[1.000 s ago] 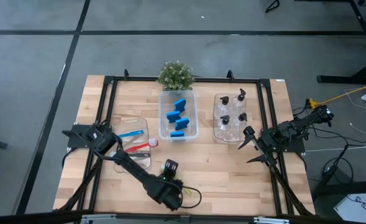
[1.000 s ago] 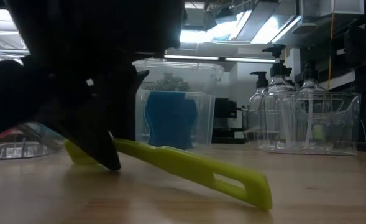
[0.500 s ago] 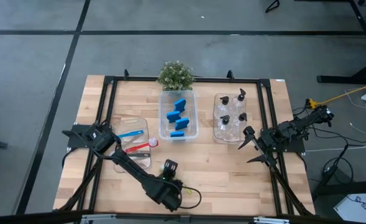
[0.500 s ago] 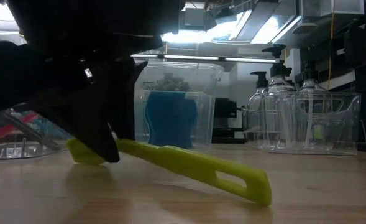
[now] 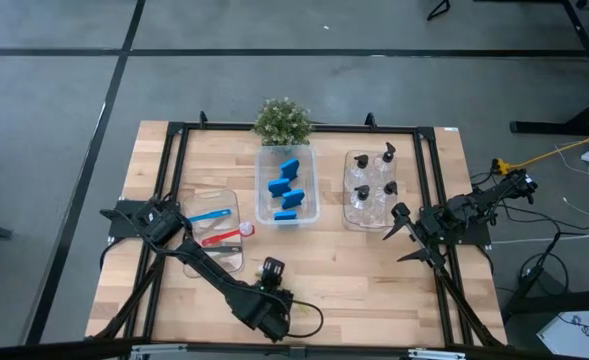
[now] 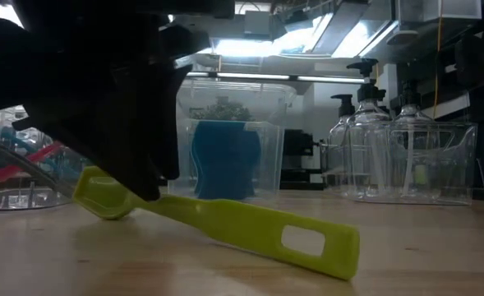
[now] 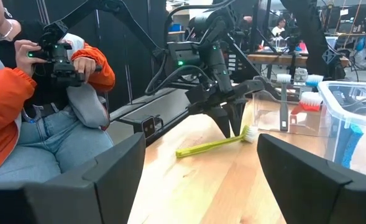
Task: Pick & Place Kitchen Sink Supplies
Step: Put the green brush into the left transparent bin
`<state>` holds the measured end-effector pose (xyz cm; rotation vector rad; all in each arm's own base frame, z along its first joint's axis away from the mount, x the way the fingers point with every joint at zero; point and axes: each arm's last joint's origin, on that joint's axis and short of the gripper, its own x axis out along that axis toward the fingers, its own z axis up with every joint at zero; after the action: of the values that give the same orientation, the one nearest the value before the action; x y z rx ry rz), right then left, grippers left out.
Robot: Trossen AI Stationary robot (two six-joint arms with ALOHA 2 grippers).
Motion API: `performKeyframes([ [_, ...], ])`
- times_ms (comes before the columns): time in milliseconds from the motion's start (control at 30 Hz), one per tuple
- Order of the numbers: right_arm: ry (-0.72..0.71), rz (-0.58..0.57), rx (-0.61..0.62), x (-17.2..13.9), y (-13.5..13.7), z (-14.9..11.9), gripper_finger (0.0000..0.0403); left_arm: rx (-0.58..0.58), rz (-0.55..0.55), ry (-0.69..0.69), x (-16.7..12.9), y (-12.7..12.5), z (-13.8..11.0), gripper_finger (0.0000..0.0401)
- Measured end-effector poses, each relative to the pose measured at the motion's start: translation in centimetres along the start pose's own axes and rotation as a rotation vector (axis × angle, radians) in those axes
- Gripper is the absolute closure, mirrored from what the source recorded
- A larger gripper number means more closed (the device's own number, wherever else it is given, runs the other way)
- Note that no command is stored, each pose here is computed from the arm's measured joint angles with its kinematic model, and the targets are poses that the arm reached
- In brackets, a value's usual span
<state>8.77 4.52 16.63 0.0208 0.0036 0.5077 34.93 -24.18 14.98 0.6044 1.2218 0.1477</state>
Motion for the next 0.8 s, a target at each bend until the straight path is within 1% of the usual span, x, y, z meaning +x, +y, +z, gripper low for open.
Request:
performKeyframes([
  [200, 0.001, 0.000, -0.002, 0.0, 0.0, 0.0, 0.0095, -0.013, -0.050, 0.011, 0.0, -0.1, 0.0, 0.0297],
  [600, 0.000, 0.000, -0.001, 0.0, 0.0, 0.0, 0.0095, -0.008, -0.041, 0.007, 0.1, 0.0, 0.1, 0.0297],
  [800, 0.001, 0.000, -0.001, 0.0, 0.0, 0.0, 0.0095, -0.045, -0.045, -0.036, -1.5, 1.2, 0.3, 0.0301],
])
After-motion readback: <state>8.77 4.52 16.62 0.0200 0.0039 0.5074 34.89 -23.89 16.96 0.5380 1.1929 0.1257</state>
